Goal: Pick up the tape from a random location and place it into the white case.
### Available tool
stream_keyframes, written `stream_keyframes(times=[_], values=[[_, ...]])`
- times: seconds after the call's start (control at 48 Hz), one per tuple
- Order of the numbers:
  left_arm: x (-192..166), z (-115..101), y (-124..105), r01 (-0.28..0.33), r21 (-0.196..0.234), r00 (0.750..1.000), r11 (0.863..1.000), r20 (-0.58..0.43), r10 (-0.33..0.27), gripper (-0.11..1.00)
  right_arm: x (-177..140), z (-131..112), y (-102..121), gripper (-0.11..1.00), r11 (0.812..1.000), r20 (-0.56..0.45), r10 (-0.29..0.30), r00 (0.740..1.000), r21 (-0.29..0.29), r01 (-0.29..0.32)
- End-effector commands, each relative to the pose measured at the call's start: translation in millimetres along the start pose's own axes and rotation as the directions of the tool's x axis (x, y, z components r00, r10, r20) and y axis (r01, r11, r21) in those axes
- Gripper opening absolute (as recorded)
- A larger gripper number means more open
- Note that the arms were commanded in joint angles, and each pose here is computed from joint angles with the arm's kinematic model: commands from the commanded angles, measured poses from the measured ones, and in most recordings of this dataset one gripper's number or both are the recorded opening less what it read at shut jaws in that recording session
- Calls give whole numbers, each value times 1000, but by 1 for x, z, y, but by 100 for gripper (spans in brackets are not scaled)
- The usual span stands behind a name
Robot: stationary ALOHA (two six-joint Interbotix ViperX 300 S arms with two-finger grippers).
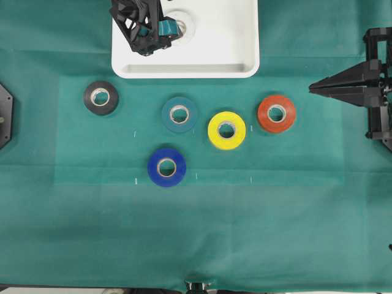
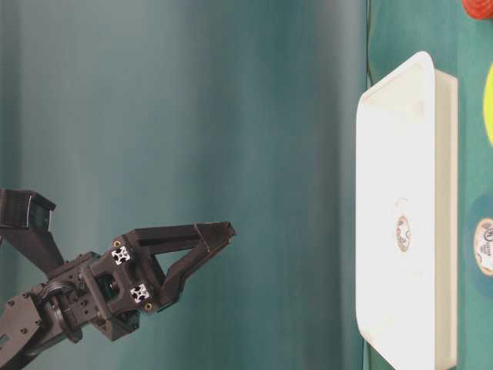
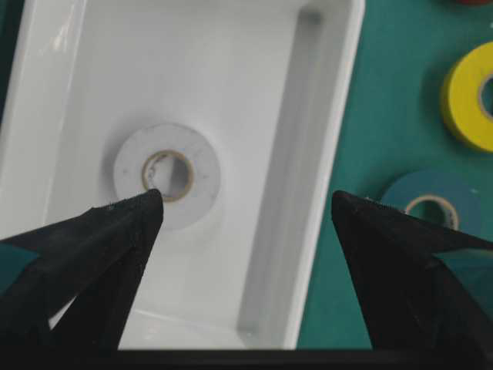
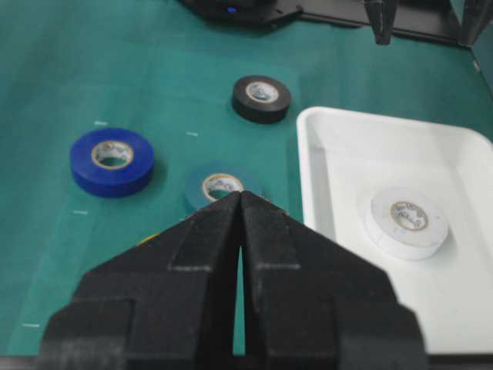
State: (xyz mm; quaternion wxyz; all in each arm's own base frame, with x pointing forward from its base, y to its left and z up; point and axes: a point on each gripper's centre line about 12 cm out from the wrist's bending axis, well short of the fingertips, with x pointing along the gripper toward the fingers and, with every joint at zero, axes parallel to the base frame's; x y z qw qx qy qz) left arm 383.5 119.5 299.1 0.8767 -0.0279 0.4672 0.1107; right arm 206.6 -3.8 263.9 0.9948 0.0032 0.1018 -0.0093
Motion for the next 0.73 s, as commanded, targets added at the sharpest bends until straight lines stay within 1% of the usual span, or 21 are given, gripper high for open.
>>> stream_keyframes(times=[0.0, 0.708], values=[[-16, 7, 0, -1, -2, 999, 1000, 48, 1, 99, 1, 12, 0, 0, 1000, 29, 0, 1000, -2, 0], [-16, 7, 0, -2, -1, 999, 1000, 46, 2, 98, 2, 11, 0, 0, 1000, 25, -1, 1000, 2, 1]])
